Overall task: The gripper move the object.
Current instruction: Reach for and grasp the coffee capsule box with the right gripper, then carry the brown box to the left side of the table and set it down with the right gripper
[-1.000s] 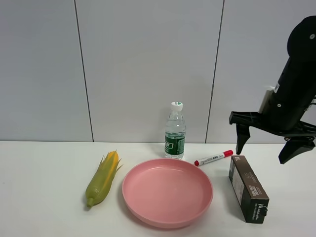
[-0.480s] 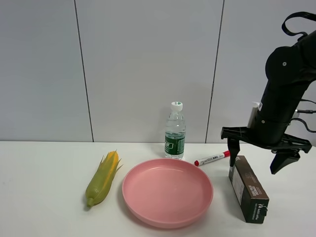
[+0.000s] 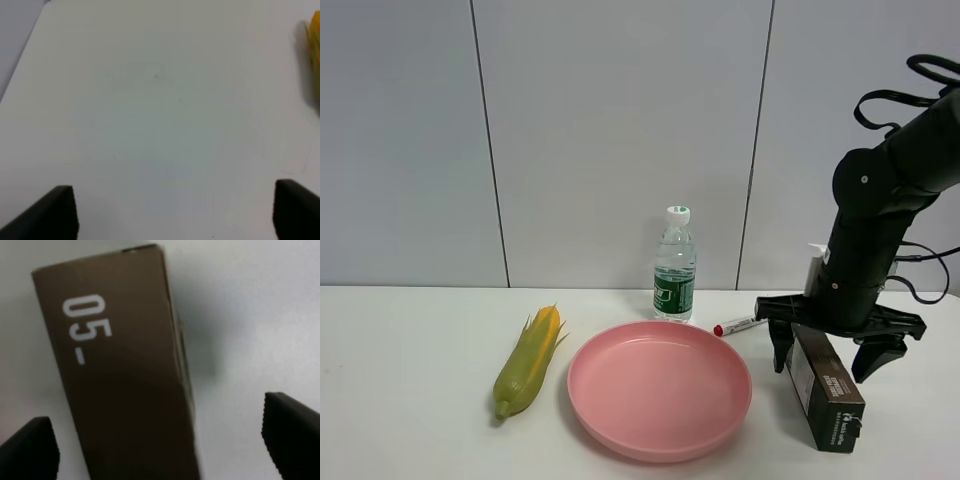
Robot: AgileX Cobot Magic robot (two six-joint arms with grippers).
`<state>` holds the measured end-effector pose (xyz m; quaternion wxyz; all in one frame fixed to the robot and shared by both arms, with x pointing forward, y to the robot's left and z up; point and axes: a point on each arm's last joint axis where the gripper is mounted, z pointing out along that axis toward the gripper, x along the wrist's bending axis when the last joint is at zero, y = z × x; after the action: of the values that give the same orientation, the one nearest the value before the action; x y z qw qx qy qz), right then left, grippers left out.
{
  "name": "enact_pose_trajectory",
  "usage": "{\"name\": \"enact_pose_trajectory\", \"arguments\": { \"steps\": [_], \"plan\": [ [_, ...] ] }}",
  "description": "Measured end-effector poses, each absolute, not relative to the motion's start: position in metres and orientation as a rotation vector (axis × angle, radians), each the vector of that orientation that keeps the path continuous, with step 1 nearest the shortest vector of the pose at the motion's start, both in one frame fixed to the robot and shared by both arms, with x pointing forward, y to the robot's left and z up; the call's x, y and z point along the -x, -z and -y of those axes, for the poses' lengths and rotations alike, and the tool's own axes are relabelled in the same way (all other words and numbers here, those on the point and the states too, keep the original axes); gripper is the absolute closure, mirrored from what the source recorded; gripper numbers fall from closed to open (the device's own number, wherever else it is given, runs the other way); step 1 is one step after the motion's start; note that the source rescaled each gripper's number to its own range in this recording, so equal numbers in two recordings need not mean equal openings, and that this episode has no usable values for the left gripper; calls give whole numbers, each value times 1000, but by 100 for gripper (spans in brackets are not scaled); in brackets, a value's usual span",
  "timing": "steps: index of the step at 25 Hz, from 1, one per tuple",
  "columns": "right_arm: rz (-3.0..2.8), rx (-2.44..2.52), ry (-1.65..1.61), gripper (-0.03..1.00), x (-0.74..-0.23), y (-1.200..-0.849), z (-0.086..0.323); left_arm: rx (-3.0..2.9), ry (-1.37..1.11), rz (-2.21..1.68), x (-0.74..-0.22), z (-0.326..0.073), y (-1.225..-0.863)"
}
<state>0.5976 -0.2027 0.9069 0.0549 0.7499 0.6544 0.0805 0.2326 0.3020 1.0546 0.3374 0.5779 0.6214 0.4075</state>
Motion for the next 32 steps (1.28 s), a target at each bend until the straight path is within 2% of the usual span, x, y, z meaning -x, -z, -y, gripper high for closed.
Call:
{"name": "enact_pose_trajectory", "arguments": {
  "steps": [2,4,6,8,9,10,15,18,21,25,29,32],
  "plan": [
    [-2021,-2255,-225,11,-598,-901,201,-1506,-1062,-1619,-233,-302,-1055],
    [-2034,-2240,-226,21,-598,-898,201,-1506,-1062,-1619,-233,-302,-1055],
    [-2050,-2226,-224,41,-599,-895,201,-1506,-1062,-1619,-233,-302,-1055],
    [-2066,-2215,-214,69,-599,-892,200,-1506,-1062,-1619,-233,-302,-1055],
    [-2074,-2211,-211,86,-598,-891,199,-1506,-1062,-1619,-233,-302,-1055],
    [-2080,-2203,-209,97,-598,-891,198,-1506,-1062,-1619,-233,-302,-1055],
    [-2162,-2123,-195,96,-597,-892,197,-1506,-1062,-1619,-233,-302,-1055],
    [-2214,-2075,-193,96,-593,-908,198,-1506,-1062,-1619,-233,-302,-1055],
    [-2259,-2003,-267,96,-584,-945,198,-1506,-1062,-1619,-233,-302,-1055],
    [-2532,-1621,-415,96,-557,-1009,180,-1506,-1063,-1620,-233,-302,-1055],
    [-2789,-1051,-667,96,-527,-1065,134,-1507,-1064,-1620,-233,-302,-1055],
    [-2847,-755,-774,96,-512,-1091,94,-1507,-1064,-1620,-233,-302,-1055]
  ]
}}
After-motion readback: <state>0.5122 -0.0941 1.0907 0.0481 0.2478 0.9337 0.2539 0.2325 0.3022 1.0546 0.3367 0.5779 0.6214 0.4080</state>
